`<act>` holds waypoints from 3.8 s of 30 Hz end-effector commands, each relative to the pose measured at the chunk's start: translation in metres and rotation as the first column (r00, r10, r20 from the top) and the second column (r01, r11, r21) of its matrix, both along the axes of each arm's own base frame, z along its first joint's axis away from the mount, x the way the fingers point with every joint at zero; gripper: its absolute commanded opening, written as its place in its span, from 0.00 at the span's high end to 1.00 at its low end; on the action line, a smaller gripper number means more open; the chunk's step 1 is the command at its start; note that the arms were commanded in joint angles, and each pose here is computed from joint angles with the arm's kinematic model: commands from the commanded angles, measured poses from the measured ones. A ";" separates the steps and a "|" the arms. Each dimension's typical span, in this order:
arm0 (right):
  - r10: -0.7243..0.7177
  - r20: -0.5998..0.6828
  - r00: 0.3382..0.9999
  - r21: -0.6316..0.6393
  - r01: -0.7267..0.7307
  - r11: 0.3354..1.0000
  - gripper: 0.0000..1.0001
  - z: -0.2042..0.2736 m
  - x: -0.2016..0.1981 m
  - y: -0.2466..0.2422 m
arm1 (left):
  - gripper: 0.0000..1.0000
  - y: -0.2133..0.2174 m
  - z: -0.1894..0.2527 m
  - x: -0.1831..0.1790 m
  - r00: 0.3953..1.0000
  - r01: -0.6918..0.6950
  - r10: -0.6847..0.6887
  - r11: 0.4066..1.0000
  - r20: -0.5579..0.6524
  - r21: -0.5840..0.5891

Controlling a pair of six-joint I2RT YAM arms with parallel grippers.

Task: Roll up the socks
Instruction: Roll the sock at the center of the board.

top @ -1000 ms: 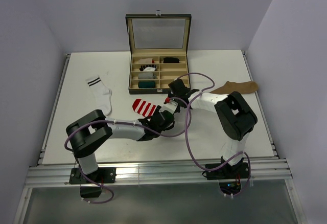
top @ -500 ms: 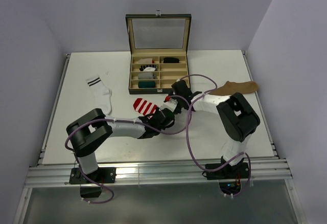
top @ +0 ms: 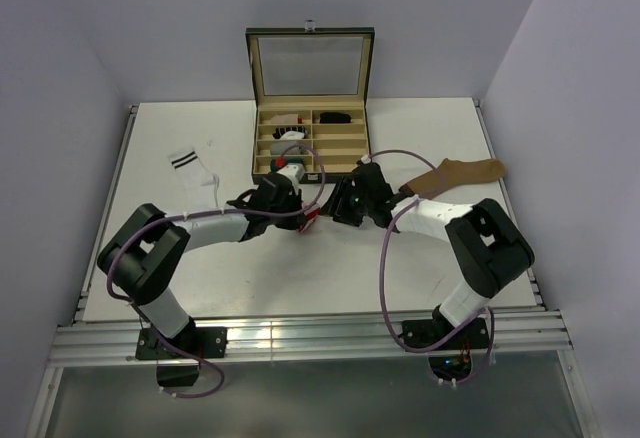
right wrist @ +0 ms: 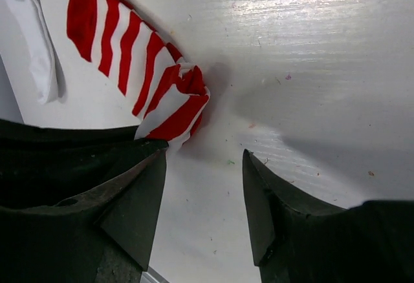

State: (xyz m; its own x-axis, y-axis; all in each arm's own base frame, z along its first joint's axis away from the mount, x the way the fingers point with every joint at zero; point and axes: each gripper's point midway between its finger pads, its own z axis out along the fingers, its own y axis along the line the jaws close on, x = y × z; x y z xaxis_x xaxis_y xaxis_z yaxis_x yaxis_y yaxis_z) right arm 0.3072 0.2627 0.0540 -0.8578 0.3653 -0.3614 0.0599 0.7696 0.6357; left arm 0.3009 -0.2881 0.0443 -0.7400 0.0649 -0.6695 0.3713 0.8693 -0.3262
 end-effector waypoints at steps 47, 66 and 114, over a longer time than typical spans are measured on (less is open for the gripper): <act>0.064 0.005 0.998 0.110 -0.065 0.992 1.00 -0.026 0.015 0.046 | 0.84 0.036 -0.051 -0.022 0.861 -0.328 0.147 0.892 -0.487 -0.310; 0.079 -0.080 0.994 -0.099 -0.087 0.991 1.00 -0.018 0.006 0.038 | 0.49 0.016 0.066 -0.006 0.938 -0.093 0.082 0.996 0.337 0.017; -0.006 0.086 0.996 0.150 -0.007 0.989 0.37 0.049 0.019 0.024 | 0.99 -0.026 0.006 -0.030 0.985 0.107 -0.124 0.984 0.118 0.145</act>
